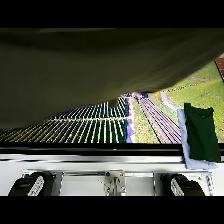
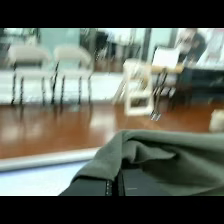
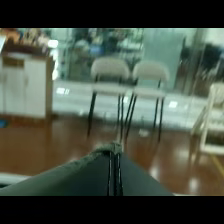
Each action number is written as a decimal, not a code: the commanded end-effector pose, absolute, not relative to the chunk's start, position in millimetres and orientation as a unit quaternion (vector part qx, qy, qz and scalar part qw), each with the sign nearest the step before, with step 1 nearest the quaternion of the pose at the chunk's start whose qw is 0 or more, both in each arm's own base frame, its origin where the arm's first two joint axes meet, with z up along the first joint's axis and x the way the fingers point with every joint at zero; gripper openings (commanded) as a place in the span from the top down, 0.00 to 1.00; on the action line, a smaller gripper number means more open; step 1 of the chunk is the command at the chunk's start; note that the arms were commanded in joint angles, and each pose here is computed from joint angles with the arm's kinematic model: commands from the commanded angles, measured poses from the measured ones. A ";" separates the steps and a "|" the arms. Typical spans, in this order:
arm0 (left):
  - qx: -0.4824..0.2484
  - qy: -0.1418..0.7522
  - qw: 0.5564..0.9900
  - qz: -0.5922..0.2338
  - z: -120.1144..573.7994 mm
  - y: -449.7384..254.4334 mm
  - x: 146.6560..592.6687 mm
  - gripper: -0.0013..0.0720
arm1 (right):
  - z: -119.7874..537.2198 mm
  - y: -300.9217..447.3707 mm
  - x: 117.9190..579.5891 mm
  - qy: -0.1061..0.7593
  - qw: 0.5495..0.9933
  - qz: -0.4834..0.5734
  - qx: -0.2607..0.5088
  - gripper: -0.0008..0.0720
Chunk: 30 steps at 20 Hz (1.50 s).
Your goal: Fold the shirts.
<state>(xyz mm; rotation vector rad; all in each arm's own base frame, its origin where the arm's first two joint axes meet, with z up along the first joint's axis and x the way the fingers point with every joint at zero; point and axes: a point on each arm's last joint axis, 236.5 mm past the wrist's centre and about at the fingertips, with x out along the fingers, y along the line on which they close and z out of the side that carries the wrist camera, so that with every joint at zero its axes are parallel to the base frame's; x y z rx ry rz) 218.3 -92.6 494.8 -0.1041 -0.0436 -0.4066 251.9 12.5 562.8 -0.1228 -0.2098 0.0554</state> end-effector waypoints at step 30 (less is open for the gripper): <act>-0.305 0.616 0.725 -0.052 -11.6 9.2 361.3 0.11 | 86.3 9.8 531.4 0.524 0.850 0.057 0.004 0.12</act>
